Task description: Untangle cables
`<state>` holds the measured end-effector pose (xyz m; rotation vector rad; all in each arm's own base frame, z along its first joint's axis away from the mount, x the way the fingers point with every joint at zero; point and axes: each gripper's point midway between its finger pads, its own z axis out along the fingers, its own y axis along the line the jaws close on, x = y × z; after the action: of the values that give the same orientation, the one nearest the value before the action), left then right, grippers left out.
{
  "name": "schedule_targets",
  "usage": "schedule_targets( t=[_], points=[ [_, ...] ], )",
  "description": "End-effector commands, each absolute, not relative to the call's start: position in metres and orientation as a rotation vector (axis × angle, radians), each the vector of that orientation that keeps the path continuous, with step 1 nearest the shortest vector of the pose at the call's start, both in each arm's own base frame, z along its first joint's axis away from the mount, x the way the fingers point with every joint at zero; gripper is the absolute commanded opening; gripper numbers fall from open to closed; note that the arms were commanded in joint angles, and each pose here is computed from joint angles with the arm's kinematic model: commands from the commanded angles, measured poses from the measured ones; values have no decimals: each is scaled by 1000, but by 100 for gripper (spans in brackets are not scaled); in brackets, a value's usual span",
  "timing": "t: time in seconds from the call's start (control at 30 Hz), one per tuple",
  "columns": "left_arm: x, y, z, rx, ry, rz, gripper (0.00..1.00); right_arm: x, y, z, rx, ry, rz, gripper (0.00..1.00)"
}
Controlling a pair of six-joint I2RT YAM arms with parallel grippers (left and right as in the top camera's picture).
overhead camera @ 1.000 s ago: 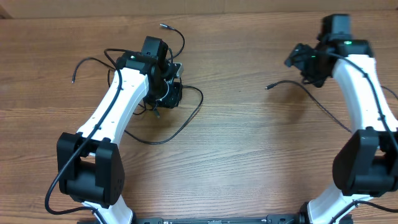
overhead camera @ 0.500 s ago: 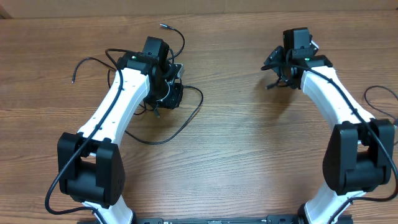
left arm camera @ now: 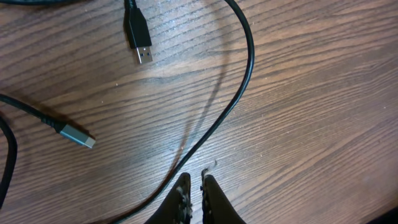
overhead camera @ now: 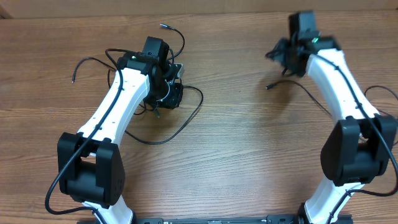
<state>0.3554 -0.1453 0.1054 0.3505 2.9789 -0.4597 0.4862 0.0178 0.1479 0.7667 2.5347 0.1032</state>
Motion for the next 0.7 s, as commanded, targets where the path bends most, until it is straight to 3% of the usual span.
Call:
schedule_targets(
  t=[0.0, 0.17, 0.37, 0.57, 0.67],
  points=[
    [355, -148, 109, 358, 2971, -458, 9, 501, -3, 178, 731, 2510, 60, 67],
    [354, -147, 109, 358, 2975, -458, 8, 487, -12, 138, 801, 2687, 28, 70],
    [352, -147, 109, 357, 2984, -457, 8, 476, -5, 83, 826, 2845, -13, 83],
    [350, -146, 108, 357, 2993, -456, 8, 472, -1, 44, 980, 2886, -9, 82],
    [350, -146, 108, 357, 2992, -456, 8, 472, 4, 39, 1012, 2891, 22, 76]
  ],
)
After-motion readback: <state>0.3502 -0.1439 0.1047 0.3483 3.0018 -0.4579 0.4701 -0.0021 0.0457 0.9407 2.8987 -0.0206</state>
